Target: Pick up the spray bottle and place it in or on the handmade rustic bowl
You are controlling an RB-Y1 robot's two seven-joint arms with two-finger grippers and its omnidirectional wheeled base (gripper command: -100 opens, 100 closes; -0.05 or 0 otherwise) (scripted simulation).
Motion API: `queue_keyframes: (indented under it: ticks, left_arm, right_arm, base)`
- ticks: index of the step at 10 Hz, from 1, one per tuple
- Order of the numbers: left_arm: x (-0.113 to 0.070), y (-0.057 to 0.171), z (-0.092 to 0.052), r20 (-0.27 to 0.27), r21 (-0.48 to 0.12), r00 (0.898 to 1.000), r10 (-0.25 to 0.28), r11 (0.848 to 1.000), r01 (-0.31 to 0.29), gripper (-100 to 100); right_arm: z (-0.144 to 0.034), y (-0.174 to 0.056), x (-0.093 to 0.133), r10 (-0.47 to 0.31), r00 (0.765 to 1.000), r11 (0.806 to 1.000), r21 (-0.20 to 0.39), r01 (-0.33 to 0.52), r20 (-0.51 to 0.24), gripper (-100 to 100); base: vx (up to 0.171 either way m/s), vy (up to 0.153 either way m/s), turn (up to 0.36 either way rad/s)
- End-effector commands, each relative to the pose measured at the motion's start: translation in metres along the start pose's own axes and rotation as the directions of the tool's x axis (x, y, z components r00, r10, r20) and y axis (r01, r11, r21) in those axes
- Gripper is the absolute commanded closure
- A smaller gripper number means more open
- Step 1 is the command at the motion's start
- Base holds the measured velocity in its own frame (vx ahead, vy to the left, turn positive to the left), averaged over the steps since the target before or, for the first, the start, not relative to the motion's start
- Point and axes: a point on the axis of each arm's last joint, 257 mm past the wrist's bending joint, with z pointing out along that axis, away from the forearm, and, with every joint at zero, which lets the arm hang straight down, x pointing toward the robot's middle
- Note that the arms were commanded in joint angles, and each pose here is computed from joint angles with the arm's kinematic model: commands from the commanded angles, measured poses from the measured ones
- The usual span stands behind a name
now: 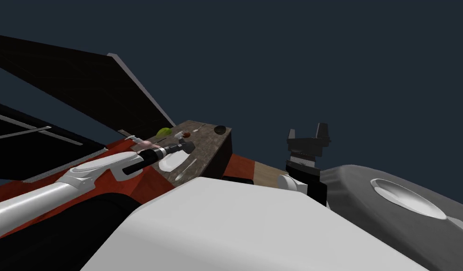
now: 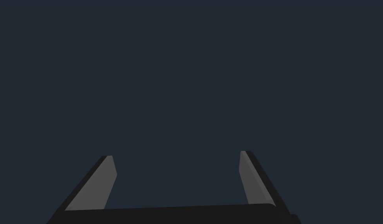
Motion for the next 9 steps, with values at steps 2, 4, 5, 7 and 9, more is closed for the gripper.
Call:
queue_keyframes:
  ticks: [2,4,5,7,9]
  left_arm:
    - [-0.034,0.013,0.002,0.013,-0.007,1.000,-0.005,1.000,0.005,100]
    - [-0.060,0.013,0.006,0.026,0.003,1.000,-0.006,1.000,0.006,100]
    - [-0.072,0.011,0.009,0.032,0.011,0.999,-0.007,1.000,0.007,100]
    - [-0.093,0.003,0.014,0.042,0.031,0.999,-0.008,1.000,0.007,100]
    - [-0.109,-0.007,0.019,0.046,0.053,0.999,-0.008,0.999,0.006,100]
  right_arm:
    - [0.000,0.000,0.000,0.000,1.000,1.000,0.000,0.000,0.000,0]
    - [0.000,0.000,0.000,0.000,1.000,1.000,0.000,0.000,0.000,0]
    - [0.000,0.000,0.000,0.000,1.000,1.000,0.000,0.000,0.000,0]
    - [0.000,0.000,0.000,0.000,1.000,1.000,0.000,0.000,0.000,0]
    - [0.000,0.000,0.000,0.000,1.000,1.000,0.000,0.000,0.000,0]
  base:
    - [0.097,-0.033,0.108]
    - [0.143,-0.047,0.068]
    - [0.177,-0.088,0.062]
    - [0.163,-0.091,0.041]
    - [0.118,-0.094,0.023]
